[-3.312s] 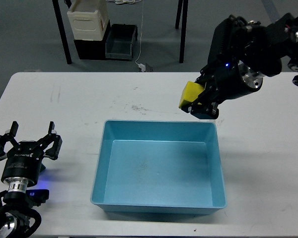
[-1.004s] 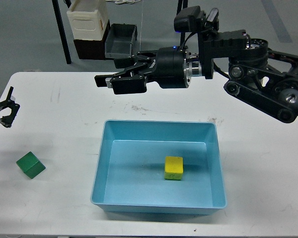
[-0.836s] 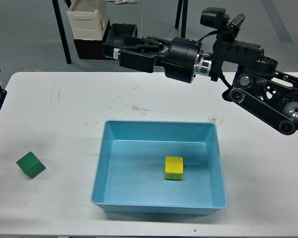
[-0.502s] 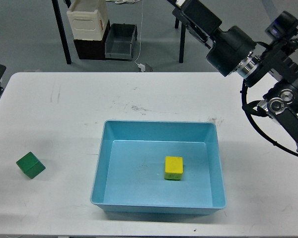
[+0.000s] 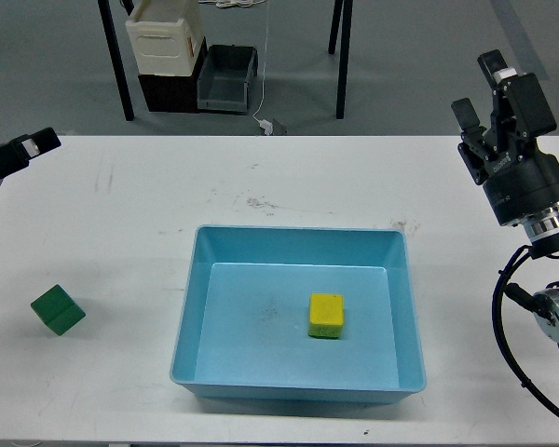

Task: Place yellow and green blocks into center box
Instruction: 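Raise the right gripper away from the tray, then lower the left gripper onto the green cube and close it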

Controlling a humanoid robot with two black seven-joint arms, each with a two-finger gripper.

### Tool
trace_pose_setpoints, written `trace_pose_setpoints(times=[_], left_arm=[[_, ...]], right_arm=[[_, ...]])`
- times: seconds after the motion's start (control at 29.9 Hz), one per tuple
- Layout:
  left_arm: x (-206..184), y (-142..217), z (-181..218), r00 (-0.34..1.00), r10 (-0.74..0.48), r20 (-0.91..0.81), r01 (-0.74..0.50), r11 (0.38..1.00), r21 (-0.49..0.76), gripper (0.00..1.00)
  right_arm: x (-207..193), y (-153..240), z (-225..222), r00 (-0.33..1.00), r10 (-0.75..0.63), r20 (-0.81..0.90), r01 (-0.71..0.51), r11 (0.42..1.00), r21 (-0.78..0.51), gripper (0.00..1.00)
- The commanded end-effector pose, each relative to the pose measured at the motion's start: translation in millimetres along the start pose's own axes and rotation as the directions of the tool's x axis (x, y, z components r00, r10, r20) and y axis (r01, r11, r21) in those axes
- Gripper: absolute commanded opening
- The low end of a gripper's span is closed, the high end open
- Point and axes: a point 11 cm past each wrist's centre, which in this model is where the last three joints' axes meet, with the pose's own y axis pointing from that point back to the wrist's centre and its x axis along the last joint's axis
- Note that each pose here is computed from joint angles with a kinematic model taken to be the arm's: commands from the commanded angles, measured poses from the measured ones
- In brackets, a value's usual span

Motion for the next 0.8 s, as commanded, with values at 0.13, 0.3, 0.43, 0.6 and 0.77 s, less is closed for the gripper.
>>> trace_pose_setpoints(times=[0.13, 0.3, 0.43, 0.6, 0.77], left_arm=[[-43.8, -19.4, -1.2, 0.850, -0.342, 0.401, 0.322, 0.939, 0.119, 0.98], [-71.3, -19.6, -9.8, 0.745, -0.467, 0.476, 0.439, 0.881, 0.178, 0.98], [-80.9, -18.2, -16.2, 0.661, -0.525, 0.537, 0.485, 0.844, 0.228, 0.98], [-89.9, -10.8, -32.5, 0.600, -0.582, 0.549, 0.514, 0.806, 0.293, 0.98], [-102.5, -5.5, -42.2, 0.589, -0.619, 0.519, 0.546, 0.779, 0.310, 0.99]], right_arm=[[16.6, 34.9, 12.2, 0.990, 0.140, 0.036, -0.138, 0.989, -0.043, 1.00], [20.5, 49.7, 22.0, 0.984, 0.176, 0.039, -0.172, 0.982, -0.080, 1.00], [21.5, 54.3, 25.0, 0.982, 0.185, 0.037, -0.181, 0.979, -0.090, 1.00], [22.7, 56.7, 27.1, 0.979, 0.200, 0.033, -0.196, 0.976, -0.098, 1.00], [23.4, 60.9, 30.0, 0.977, 0.210, 0.030, -0.206, 0.972, -0.110, 1.00]])
